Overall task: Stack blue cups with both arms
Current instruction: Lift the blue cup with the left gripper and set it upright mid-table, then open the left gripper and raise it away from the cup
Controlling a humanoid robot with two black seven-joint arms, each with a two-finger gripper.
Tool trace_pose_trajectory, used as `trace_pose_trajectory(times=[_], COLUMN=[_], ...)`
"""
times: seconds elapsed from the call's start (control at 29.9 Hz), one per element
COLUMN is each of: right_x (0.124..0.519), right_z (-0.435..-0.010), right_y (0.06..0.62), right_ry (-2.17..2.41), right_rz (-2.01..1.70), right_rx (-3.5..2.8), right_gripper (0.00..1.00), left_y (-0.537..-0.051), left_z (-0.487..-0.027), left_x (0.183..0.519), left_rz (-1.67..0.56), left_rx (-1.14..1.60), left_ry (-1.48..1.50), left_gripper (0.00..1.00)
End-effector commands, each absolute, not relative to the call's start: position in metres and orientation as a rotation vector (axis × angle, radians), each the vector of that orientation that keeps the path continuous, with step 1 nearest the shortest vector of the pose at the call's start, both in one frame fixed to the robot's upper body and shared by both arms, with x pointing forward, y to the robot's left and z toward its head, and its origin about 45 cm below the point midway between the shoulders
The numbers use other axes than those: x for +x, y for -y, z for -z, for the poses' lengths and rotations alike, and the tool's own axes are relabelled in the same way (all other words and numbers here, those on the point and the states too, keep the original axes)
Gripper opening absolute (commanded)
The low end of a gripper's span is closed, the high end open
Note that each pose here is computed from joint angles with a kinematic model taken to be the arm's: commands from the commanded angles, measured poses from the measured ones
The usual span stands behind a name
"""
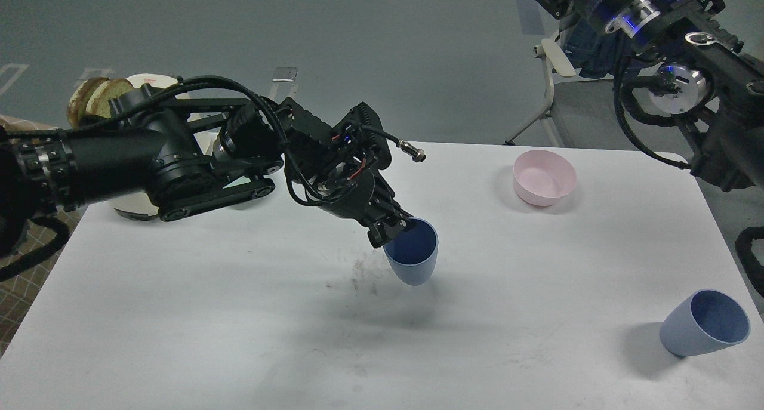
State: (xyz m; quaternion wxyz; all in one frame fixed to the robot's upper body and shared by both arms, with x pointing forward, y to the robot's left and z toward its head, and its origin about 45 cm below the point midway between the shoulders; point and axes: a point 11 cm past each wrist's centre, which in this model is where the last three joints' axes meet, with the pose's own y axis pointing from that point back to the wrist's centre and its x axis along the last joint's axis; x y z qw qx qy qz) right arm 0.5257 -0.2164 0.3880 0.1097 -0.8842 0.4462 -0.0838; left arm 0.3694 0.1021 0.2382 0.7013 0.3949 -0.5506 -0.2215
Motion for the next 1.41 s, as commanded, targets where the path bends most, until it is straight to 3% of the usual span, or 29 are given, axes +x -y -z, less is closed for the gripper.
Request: trace_pose_trajectory(times=[0.0,0.47,0.5,0.64,0.7,0.77,0.84,0.9,0.97,1.14,1.31,1.37], right_x=[0.525,0.524,0.523,0.523,0.523,0.523,0.523,0.523,0.523,0.515,0.488,0.478], right_z=[-0.383,-0.375,-0.375,-0.373,-0.372,-0.373,-0.373,-0.375,-0.376,-0.376,-0.381,-0.385], right_y=[0.218,0.220,0.220,0.221,0.221,0.221,0.223,0.228,0.229,0.247,0.296,0.314], right_ry=[-1.318,-1.324,-1.322,-1.328,-1.327,-1.327,-1.331,-1.339,-1.338,-1.338,-1.353,-1.377], right_rz=[0.235,0.216,0.216,0.214,0.211,0.211,0.214,0.223,0.224,0.260,0.364,0.389], right_rx=[-2.602,-2.608,-2.608,-2.608,-2.609,-2.609,-2.608,-2.604,-2.605,-2.649,-2.789,-2.806], right_gripper=[1.00,1.00,1.00,1.00,1.00,1.00,1.00,1.00,1.00,1.00,1.00,1.00], left_y=[-0.098,-0.086,-0.086,-0.086,-0.086,-0.085,-0.080,-0.077,-0.072,-0.050,-0.081,-0.093], left_z=[-0.231,-0.216,-0.215,-0.215,-0.215,-0.215,-0.219,-0.225,-0.237,-0.317,-0.378,-0.379], left_x=[0.370,0.371,0.371,0.370,0.370,0.370,0.369,0.369,0.372,0.392,0.421,0.427], left_rz=[0.499,0.511,0.512,0.510,0.510,0.510,0.509,0.485,0.447,0.179,-0.153,-0.215], left_rx=[0.883,0.895,0.895,0.893,0.893,0.889,0.876,0.850,0.817,0.606,0.403,0.357], left_ry=[1.213,1.191,1.188,1.186,1.186,1.188,1.196,1.176,1.155,1.015,0.771,0.699], left_gripper=[0.00,0.01,0.04,0.34,0.37,0.48,0.69,0.81,0.84,0.90,0.92,0.92])
